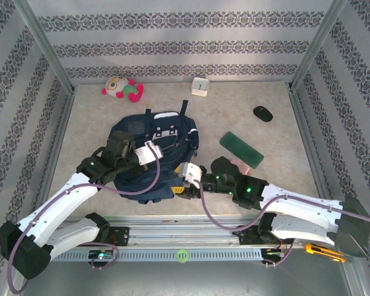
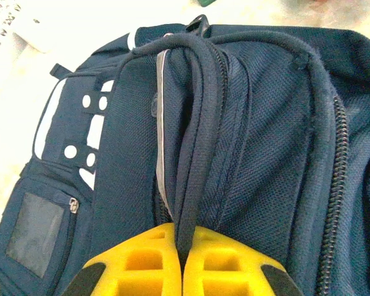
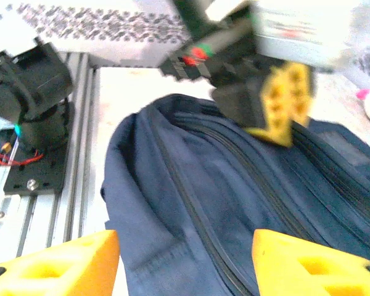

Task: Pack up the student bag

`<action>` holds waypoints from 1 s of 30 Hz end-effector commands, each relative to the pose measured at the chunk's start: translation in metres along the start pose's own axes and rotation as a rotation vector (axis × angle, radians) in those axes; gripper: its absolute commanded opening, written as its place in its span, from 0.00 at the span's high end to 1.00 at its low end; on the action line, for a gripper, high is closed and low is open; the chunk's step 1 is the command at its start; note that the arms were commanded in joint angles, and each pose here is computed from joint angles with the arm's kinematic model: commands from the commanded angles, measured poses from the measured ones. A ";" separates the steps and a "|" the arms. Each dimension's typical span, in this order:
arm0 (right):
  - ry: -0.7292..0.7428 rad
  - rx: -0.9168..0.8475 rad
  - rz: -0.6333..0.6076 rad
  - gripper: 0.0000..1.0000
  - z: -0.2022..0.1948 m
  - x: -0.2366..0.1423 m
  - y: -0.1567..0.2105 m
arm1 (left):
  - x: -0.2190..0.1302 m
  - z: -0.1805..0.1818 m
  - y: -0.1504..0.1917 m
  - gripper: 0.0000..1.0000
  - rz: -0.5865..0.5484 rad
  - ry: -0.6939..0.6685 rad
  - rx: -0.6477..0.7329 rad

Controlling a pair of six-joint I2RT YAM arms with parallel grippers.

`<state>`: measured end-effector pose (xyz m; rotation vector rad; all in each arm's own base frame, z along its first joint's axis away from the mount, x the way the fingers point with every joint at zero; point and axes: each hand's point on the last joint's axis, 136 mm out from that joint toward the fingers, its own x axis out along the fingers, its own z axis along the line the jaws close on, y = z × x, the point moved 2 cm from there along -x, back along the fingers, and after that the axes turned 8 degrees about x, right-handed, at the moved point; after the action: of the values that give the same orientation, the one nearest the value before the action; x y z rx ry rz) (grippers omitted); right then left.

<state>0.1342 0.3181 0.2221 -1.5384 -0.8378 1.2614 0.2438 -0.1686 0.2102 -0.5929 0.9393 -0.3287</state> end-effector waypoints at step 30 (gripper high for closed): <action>-0.034 0.040 0.219 0.45 0.020 0.047 0.089 | -0.021 0.033 -0.057 1.00 -0.110 -0.043 0.198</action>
<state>0.1259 0.3506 0.1079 -1.6968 -0.6726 1.4219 0.2579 -0.1877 0.2299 -0.4906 1.0070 -0.3790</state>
